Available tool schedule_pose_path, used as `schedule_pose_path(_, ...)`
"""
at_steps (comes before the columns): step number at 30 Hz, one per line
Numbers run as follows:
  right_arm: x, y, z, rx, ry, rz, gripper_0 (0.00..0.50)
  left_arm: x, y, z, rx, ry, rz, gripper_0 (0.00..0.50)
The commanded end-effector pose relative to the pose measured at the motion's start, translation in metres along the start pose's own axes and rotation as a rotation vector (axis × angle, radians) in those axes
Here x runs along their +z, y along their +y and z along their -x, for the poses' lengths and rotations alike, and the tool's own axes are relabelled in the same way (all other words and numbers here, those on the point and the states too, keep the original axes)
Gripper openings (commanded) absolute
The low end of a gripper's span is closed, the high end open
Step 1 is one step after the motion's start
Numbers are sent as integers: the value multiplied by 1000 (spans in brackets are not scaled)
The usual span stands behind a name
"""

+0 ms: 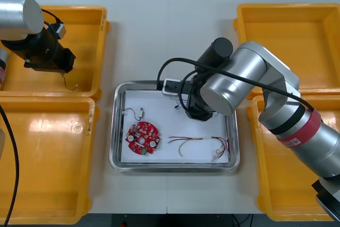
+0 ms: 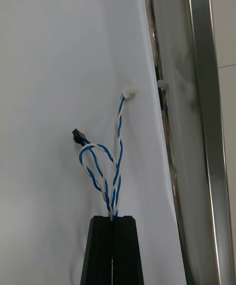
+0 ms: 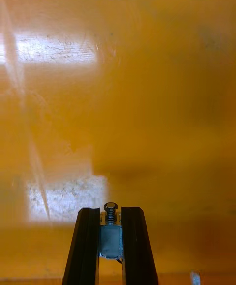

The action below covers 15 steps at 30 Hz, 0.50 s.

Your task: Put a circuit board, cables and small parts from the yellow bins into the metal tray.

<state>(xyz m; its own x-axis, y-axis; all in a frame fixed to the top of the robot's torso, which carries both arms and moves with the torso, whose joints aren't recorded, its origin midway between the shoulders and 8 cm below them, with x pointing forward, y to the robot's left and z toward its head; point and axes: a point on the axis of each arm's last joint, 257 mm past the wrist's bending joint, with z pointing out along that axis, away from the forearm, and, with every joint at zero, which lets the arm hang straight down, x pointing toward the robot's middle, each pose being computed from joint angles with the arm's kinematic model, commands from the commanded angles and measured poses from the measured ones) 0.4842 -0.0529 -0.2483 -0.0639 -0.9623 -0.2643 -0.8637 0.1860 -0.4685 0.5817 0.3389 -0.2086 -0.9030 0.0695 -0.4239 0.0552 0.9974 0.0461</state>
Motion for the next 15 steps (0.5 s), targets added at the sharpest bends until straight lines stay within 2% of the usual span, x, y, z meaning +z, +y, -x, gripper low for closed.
schedule_pose_path(1, 1, -1, -9, -24, 13, -12, 62, -53, 21, 30, 135, -63, 47, 0)
schedule_pose_path(2, 0, -3, -8, -23, 13, -16, 143, -59, 22, 27, 134, -58, 51, 0)
schedule_pose_path(4, 1, -2, -9, -23, 15, -15, 217, -65, 23, 23, 137, -56, 58, 0)
schedule_pose_path(6, 0, -3, -9, -21, 14, -17, 398, -68, 24, 17, 144, -53, 71, 0)
schedule_pose_path(7, 1, -3, -9, -20, 16, -17, 468, -71, 26, 13, 149, -48, 89, 0)
schedule_pose_path(8, 0, -3, -9, -19, 15, -18, 500, -72, 28, 8, 150, -38, 101, 0)
schedule_pose_path(10, 0, -3, -9, -13, 14, -18, 500, -77, 31, 2, 158, -28, 124, 0)
schedule_pose_path(15, -3, -8, -7, 5, 7, -24, 500, -86, 19, -12, 172, -20, 128, 0)
